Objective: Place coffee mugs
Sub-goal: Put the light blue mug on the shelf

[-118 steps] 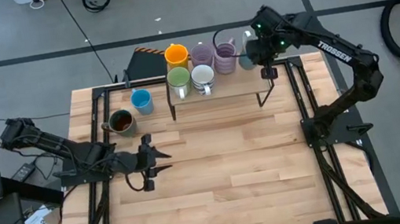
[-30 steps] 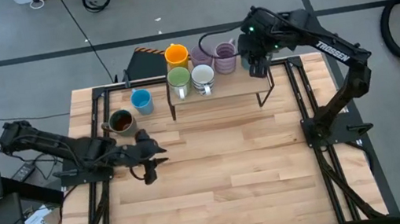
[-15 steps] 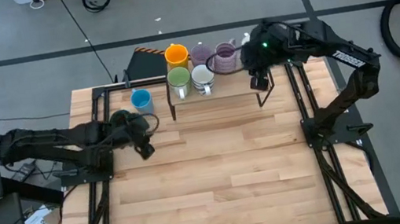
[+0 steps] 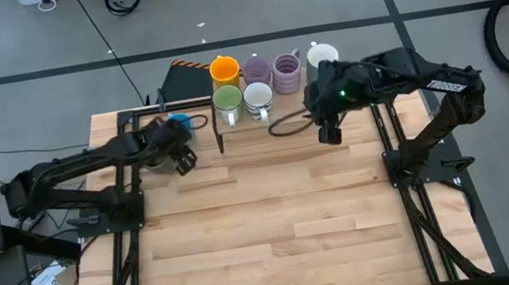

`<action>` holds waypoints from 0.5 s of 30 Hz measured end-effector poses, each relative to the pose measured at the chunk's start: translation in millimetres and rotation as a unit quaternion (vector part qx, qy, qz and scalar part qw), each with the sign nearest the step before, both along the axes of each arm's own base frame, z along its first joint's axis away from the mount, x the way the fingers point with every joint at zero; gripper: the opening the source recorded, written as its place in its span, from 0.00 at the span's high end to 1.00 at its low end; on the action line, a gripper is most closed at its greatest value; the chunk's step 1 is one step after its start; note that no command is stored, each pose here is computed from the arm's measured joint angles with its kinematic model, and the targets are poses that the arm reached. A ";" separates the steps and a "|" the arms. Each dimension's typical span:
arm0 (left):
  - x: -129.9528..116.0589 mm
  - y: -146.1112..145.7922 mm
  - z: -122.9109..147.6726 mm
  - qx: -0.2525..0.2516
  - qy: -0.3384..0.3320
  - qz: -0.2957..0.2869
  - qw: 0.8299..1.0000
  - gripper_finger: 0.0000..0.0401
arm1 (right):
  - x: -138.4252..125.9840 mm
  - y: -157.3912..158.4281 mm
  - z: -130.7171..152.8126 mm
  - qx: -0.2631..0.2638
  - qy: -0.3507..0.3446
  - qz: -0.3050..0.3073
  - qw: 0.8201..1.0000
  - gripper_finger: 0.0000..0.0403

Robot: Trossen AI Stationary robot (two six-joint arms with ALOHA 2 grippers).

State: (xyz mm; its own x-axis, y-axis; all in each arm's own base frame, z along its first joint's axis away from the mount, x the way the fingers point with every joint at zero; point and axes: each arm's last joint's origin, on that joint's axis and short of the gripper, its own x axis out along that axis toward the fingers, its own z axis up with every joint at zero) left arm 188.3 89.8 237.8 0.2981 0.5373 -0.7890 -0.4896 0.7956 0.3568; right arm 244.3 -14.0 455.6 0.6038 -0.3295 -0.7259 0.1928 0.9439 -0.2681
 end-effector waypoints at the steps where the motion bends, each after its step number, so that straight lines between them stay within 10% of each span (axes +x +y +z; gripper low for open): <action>1: -0.1 4.3 -1.9 0.000 0.010 -0.005 1.000 0.65 | 0.7 3.8 -0.4 0.002 -0.002 0.004 1.000 0.60; 15: -6.4 55.4 -12.9 -0.035 -0.010 -0.031 0.999 0.65 | 7.6 46.5 -21.5 0.009 0.006 0.020 1.000 0.60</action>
State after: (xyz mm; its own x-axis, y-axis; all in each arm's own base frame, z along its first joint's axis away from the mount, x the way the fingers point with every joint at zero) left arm 181.9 145.2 224.9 0.3453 0.4611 -0.8174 -0.4459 0.8470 0.2894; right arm 251.8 32.5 434.1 0.6072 -0.2922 -0.7389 0.1518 0.9555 -0.2531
